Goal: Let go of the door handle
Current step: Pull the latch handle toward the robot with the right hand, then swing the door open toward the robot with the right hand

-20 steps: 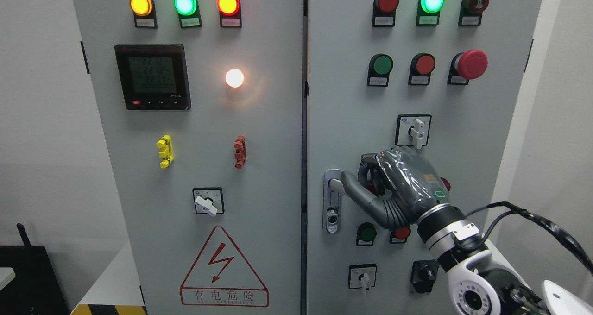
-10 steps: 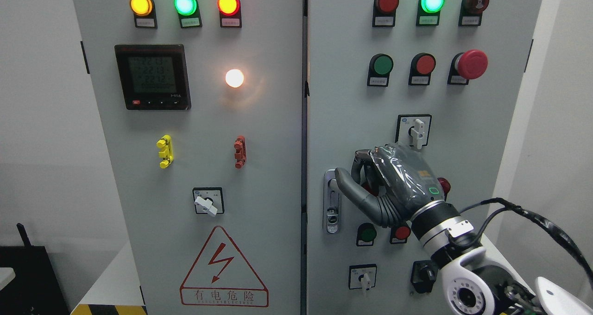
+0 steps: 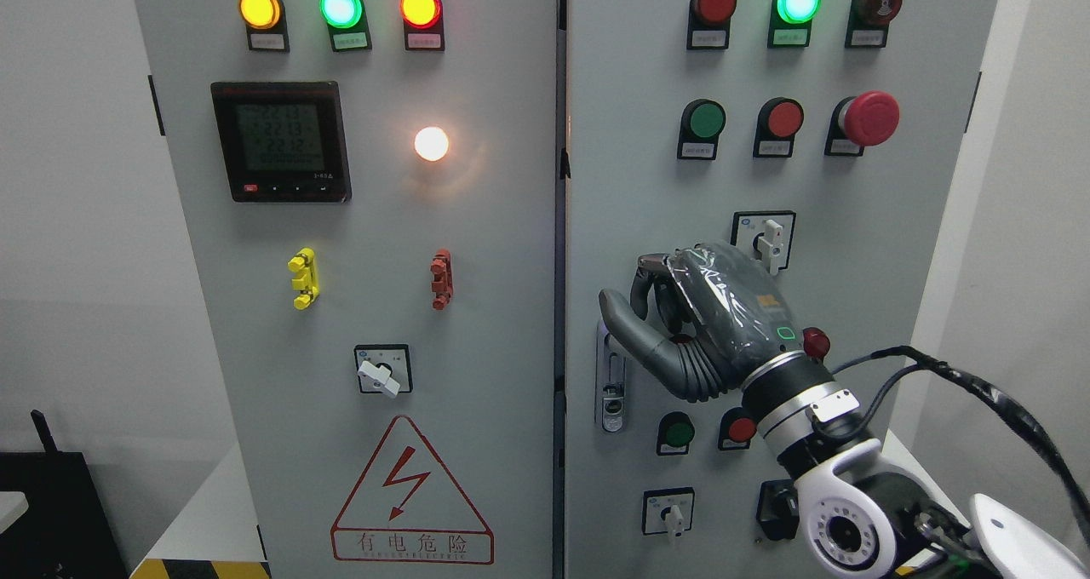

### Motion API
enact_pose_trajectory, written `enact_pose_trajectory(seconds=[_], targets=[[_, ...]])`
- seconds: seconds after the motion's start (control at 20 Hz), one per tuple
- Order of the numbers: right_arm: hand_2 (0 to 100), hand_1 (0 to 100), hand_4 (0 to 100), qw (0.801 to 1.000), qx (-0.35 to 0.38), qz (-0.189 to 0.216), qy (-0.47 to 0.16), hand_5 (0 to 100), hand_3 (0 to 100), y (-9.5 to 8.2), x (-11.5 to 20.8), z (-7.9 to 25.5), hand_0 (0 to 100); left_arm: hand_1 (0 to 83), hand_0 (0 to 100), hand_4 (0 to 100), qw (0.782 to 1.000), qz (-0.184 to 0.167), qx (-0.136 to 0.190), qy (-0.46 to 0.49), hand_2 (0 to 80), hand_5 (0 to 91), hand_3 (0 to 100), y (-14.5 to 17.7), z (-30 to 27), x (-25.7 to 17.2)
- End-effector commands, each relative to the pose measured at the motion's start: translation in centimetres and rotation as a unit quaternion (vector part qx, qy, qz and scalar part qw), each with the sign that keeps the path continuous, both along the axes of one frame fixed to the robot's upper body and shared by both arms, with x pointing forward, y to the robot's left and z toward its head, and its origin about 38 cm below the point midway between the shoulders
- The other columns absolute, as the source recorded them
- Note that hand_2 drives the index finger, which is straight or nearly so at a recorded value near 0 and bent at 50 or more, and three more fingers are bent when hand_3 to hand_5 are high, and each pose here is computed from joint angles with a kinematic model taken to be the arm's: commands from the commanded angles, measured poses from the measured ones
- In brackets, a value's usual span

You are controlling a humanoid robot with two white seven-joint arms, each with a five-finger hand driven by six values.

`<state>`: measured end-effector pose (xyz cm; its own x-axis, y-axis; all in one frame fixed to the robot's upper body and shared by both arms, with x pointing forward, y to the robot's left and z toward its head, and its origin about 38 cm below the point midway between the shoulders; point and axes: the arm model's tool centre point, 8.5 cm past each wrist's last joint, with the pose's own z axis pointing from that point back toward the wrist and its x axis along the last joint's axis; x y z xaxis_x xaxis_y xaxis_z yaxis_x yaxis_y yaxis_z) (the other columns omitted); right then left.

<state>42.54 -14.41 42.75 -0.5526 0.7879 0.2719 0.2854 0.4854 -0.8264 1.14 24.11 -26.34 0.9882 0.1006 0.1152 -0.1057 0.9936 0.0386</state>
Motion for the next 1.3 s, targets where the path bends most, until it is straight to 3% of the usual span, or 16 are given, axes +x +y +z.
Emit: enact_pose_trajectory(seconds=[0.0, 0.55, 0.85, 1.25], targets=[[68, 14, 100, 1.0, 0.013, 0.012, -0.02, 100, 100, 1.0, -0.4, 0.7, 55, 38.9, 12, 0, 1.0, 0.001, -0.001, 0.0, 0.0, 0.0, 0, -0.1, -0.1, -0.9], [67, 18, 100, 0.995, 0.043, 0.03, -0.08, 100, 100, 1.0, -1.3, 1.3, 54, 38.9, 12, 0, 1.0, 0.0, -0.001, 0.0, 0.0, 0.0, 0, -0.1, -0.1, -0.9], [67, 18, 100, 0.99, 0.015, 0.033, -0.137, 100, 100, 1.1, -2.3, 0.5, 55, 38.9, 12, 0, 1.0, 0.001, -0.001, 0.0, 0.0, 0.0, 0, -0.1, -0.1, -0.9], [67, 18, 97, 0.982, 0.013, 0.027, -0.186, 100, 100, 0.5, -3.0, 1.9, 55, 38.9, 12, 0, 1.0, 0.001, -0.001, 0.0, 0.0, 0.0, 0, -0.1, -0.1, -0.9]])
